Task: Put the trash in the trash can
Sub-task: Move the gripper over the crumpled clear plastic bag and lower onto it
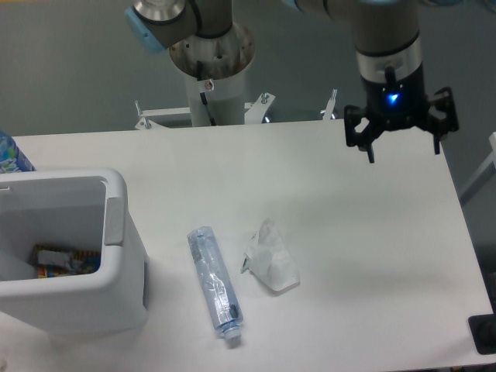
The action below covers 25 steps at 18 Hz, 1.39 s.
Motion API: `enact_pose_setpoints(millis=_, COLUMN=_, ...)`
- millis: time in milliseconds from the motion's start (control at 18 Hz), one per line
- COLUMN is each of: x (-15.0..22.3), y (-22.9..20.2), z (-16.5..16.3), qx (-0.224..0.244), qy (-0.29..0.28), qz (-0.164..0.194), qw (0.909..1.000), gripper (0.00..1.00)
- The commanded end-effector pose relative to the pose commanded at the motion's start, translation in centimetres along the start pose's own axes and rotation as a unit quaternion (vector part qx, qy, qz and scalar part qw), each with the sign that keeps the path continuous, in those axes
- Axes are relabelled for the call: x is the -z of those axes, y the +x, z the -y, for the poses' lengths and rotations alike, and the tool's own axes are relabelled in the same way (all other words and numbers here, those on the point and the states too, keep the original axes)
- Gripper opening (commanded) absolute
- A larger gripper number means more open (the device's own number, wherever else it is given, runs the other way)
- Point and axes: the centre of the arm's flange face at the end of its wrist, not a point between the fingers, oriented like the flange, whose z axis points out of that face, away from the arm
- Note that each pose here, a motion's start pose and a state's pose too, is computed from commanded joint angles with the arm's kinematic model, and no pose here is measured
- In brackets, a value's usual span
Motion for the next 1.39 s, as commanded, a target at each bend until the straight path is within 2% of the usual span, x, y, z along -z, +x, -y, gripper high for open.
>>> enact_pose_setpoints(millis=167, x=-2.5, y=2.5, z=0.1, qx=0.032, qy=-0.004, qz=-0.011, qw=0.9994, gripper=1.00)
enact_pose_setpoints(millis=444, x=-7.6, y=7.8, z=2.3, qx=0.004, qy=-0.025, qz=-0.061, qw=0.9978, gripper=1.00)
enact_pose_setpoints(millis=667, x=-12.0, y=11.1, z=2.9, qx=0.021, qy=-0.048, qz=-0.107, qw=0.9929, gripper=1.00)
enact_pose_setpoints(millis=944, x=-15.6, y=14.0, z=3.1, qx=0.047, qy=-0.051, qz=-0.165, qw=0.9838, gripper=1.00)
enact_pose_setpoints(millis=1389, x=-18.7, y=18.0, z=4.1, qx=0.043, qy=-0.075, qz=-0.183, qw=0.9792, gripper=1.00)
